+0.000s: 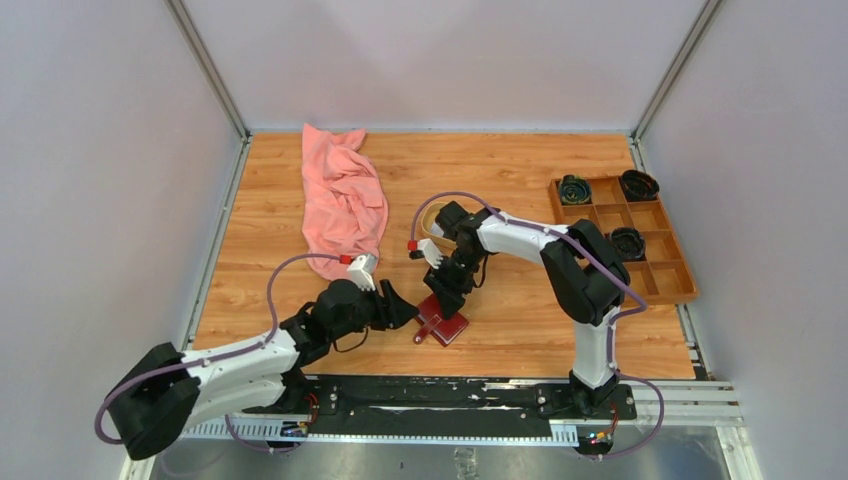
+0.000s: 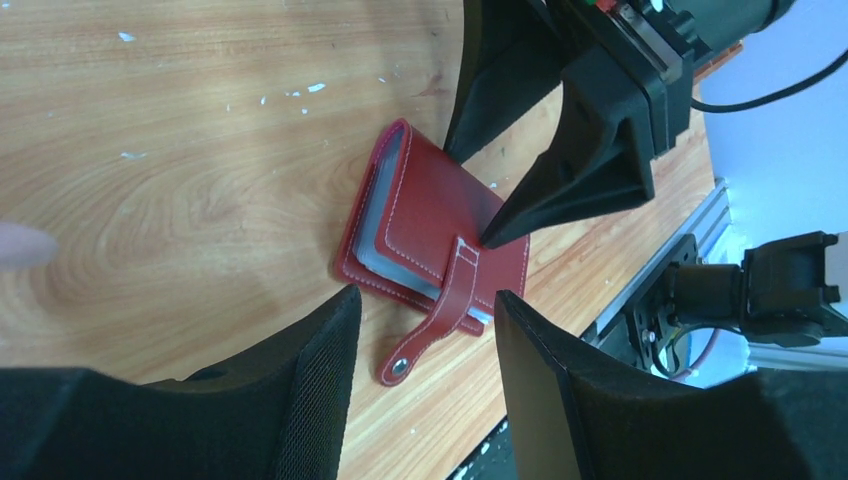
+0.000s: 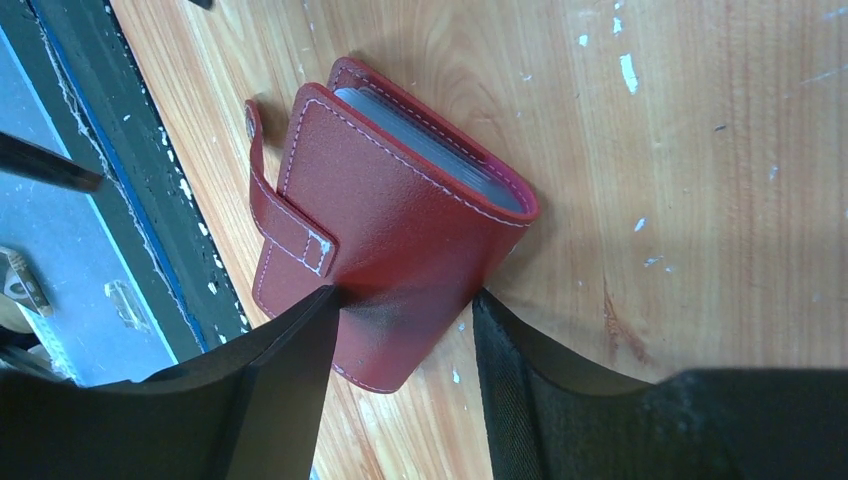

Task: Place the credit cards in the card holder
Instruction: Close the card holder at the center of the board, then turn over the card holder at the center of the board.

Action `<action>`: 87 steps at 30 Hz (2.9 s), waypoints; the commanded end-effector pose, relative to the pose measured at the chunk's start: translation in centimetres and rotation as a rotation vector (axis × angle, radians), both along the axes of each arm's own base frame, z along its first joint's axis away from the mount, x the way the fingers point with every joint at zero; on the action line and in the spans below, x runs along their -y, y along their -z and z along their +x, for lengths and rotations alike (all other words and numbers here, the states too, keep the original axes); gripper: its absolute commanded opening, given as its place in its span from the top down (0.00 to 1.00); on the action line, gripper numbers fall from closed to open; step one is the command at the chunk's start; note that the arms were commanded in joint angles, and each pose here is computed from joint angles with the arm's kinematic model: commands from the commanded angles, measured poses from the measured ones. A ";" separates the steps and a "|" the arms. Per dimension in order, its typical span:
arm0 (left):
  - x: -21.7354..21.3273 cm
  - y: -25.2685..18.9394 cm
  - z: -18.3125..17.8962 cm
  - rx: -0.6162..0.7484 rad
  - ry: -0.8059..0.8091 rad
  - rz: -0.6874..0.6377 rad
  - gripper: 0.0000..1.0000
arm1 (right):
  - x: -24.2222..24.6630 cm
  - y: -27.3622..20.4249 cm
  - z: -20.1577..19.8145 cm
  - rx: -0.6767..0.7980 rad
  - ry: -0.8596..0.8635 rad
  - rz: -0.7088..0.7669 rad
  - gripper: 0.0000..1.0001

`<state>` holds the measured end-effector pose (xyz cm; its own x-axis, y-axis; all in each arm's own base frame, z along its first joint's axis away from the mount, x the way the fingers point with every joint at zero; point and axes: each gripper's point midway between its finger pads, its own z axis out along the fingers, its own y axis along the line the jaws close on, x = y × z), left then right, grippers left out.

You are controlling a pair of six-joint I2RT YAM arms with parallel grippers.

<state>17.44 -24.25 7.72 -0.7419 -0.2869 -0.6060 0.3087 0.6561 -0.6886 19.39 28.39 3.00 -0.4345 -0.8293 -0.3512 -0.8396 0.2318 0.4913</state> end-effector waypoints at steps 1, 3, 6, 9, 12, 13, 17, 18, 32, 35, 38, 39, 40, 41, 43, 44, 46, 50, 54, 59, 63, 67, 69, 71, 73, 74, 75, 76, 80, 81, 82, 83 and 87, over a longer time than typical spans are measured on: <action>2.3 -2.0 1.5 0.070 0.031 -0.045 0.46 | 2.2 4.1 -0.1 0.037 -0.006 -0.153 0.44; 3.2 -1.5 1.6 0.055 0.050 -0.032 0.48 | 2.0 3.9 -0.3 0.024 -0.005 -0.140 0.44; 4.0 -1.4 1.6 0.050 0.067 -0.024 0.52 | 1.9 3.9 -0.5 0.012 -0.004 -0.131 0.45; 3.9 -0.7 1.6 0.050 0.050 0.001 0.54 | 1.7 3.8 -0.6 0.006 -0.006 -0.124 0.45; 3.2 0.7 1.7 0.027 0.014 0.035 0.54 | 1.6 3.7 -0.6 0.004 -0.004 -0.118 0.45; 2.9 1.2 1.8 0.020 0.000 0.047 0.54 | 1.7 3.7 -0.6 0.004 -0.004 -0.119 0.45; 2.3 1.9 1.9 0.017 -0.027 0.068 0.51 | 1.7 3.8 -0.6 0.001 -0.004 -0.120 0.45; 2.2 1.7 2.0 0.025 -0.033 0.067 0.50 | 1.7 3.8 -0.6 0.000 -0.003 -0.120 0.45; 3.0 3.8 2.1 -0.047 -0.026 0.109 0.50 | 1.5 3.6 -0.8 -0.012 -0.003 -0.107 0.45; 3.1 4.1 2.0 -0.059 -0.015 0.116 0.61 | 1.4 3.6 -0.9 -0.015 -0.003 -0.104 0.45; 2.9 4.4 1.7 -0.067 -0.012 0.119 0.75 | 1.4 3.5 -0.8 -0.015 -0.004 -0.100 0.45; 2.8 4.5 1.6 -0.068 -0.011 0.119 0.80 | 1.3 3.5 -0.8 -0.015 -0.004 -0.098 0.45; 2.7 4.7 1.4 -0.073 -0.009 0.122 0.85 | 1.4 3.5 -0.8 -0.016 -0.003 -0.098 0.45; 2.7 4.8 1.3 -0.076 -0.004 0.124 0.91 | 1.3 3.4 -0.8 -0.013 -0.003 -0.095 0.45; 2.6 5.2 1.0 -0.086 0.006 0.132 0.99 | 1.3 3.1 -0.6 -0.012 0.004 -0.089 0.44; 2.5 5.5 0.8 -0.094 0.012 0.137 1.00 | 1.3 2.9 -0.3 -0.011 0.009 -0.081 0.44; 2.2 6.2 0.4 -0.111 0.018 0.150 1.00 | 1.4 2.0 0.3 0.001 0.026 -0.053 0.43; 1.1 7.5 -0.5 -0.141 0.014 0.175 1.00 | 1.5 -0.9 2.1 0.057 0.065 0.035 0.41; 0.7 7.7 -0.9 -0.142 0.014 0.176 1.00 | 1.9 -4.0 3.9 0.176 0.088 0.106 0.38; 0.8 7.7 -1.3 -0.153 0.033 0.172 1.00 | 2.5 -7.6 5.8 0.372 0.117 0.178 0.02; 0.7 7.8 -1.5 -0.158 0.036 0.172 1.00 | 1.1 -7.1 2.3 0.060 0.164 0.290 0.06; 0.5 8.0 -1.6 -0.162 0.033 0.174 1.00 | 1.6 -3.4 1.0 -0.108 0.186 0.192 0.18; 0.4 7.9 -1.6 -0.159 0.030 0.168 1.00 | 2.0 -1.9 0.6 -0.166 0.214 0.135 0.22; 0.2 7.8 -1.6 -0.153 0.022 0.166 1.00 | 2.3 -1.1 0.4 -0.190 0.230 0.104 0.23; 0.1 7.7 -1.6 -0.149 0.019 0.164 1.00 | 2.4 -0.7 0.0 -0.217 0.242 0.090 0.23; 0.1 7.7 -1.6 -0.148 0.020 0.163 1.00 | 2.4 -0.5 -0.2 -0.237 0.248 0.085 0.23; 0.1 7.7 -1.6 -0.147 0.022 0.164 1.00 | 2.4 -0.4 -0.6 -0.261 0.251 0.085 0.23; 0.2 7.6 -1.6 -0.145 0.024 0.163 1.00 | 2.3 -0.3 -1.1 -0.296 0.252 0.090 0.24; 0.2 7.6 -1.6 -0.146 0.026 0.162 1.00 | 2.1 0.3 -2.5 -0.394 0.252 0.075 0.31; 0.2 7.7 -1.7 -0.147 0.025 0.164 1.00 | 2.0 0.5 -2.9 -0.411 0.251 0.067 0.33; 0.2 7.6 -1.6 -0.145 0.024 0.161 1.00 | 2.0 0.7 -3.1 -0.423 0.254 0.056 0.34; 0.1 7.5 -1.6 -0.141 0.020 0.159 1.00 | 1.9 0.9 -3.3 -0.437 0.257 0.047 0.35; 0.0 7.4 -1.6 -0.136 0.018 0.154 1.00 | 1.8 1.7 -4.1 -0.476 0.262 0.014 0.35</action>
<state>17.67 -26.40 3.66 -0.7824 -0.2599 -0.5659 0.2697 0.6777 -0.6841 17.51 27.67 3.93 -0.7410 -0.6373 -0.2116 -0.4989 0.3115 0.8087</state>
